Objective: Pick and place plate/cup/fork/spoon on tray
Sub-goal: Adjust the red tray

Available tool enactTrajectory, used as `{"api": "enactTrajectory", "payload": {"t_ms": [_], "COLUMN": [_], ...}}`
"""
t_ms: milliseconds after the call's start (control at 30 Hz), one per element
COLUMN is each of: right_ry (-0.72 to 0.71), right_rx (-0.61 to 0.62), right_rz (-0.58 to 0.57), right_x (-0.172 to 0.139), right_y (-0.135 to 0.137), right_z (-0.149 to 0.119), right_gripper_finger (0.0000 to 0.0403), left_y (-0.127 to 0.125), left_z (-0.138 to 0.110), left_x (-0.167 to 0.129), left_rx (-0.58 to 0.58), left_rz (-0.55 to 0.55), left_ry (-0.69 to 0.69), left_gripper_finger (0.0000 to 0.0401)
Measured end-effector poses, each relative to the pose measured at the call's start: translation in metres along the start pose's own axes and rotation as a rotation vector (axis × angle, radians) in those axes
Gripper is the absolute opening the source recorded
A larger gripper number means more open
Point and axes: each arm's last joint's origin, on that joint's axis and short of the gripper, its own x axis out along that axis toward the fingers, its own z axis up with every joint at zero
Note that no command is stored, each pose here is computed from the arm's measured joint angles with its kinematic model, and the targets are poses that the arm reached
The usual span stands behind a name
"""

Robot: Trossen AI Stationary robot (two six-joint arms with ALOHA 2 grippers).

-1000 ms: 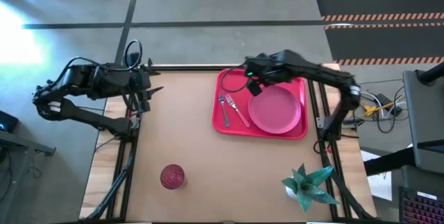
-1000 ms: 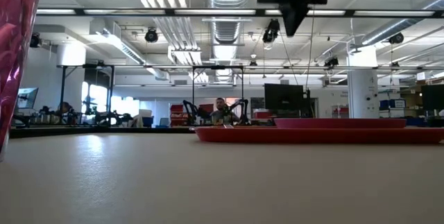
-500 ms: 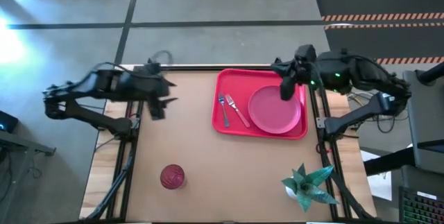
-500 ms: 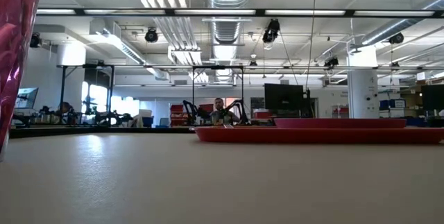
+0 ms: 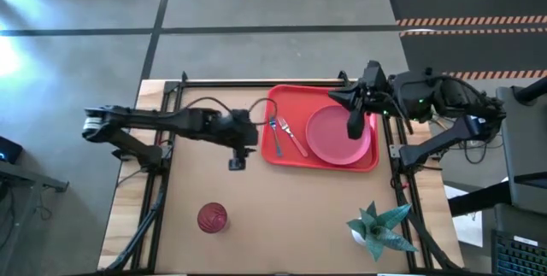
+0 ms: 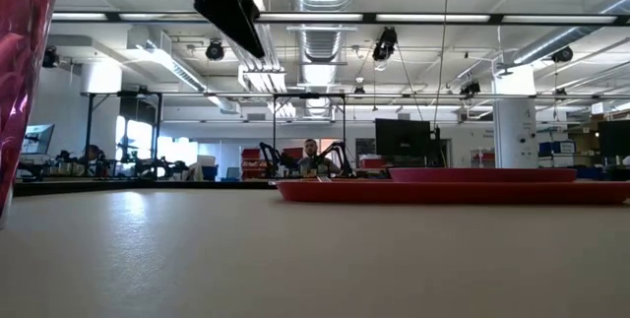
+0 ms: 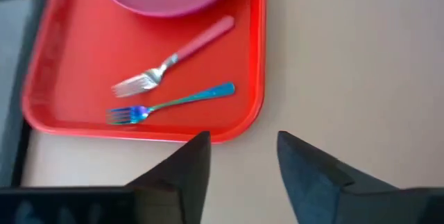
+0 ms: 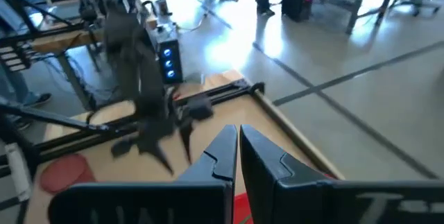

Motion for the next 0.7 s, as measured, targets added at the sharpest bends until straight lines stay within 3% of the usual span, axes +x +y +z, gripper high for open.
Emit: {"api": "enactTrajectory", "payload": {"t_ms": [300, 700], "right_ry": [-0.071, -0.121], "right_rx": [-0.058, -0.062], "right_rz": [0.012, 0.044], "right_x": [-0.014, -0.037], "right_y": [-0.005, -0.015], "right_z": [0.007, 0.011], "right_gripper_finger": [0.0008, 0.0008], "left_y": [-0.004, -0.008], "left_z": [0.007, -0.001], "left_x": [0.046, 0.099], "left_rx": [0.022, 0.001], "left_rz": [-0.007, -0.015], "left_ry": [0.034, 0.159], "left_gripper_finger": [0.0012, 0.0]}}
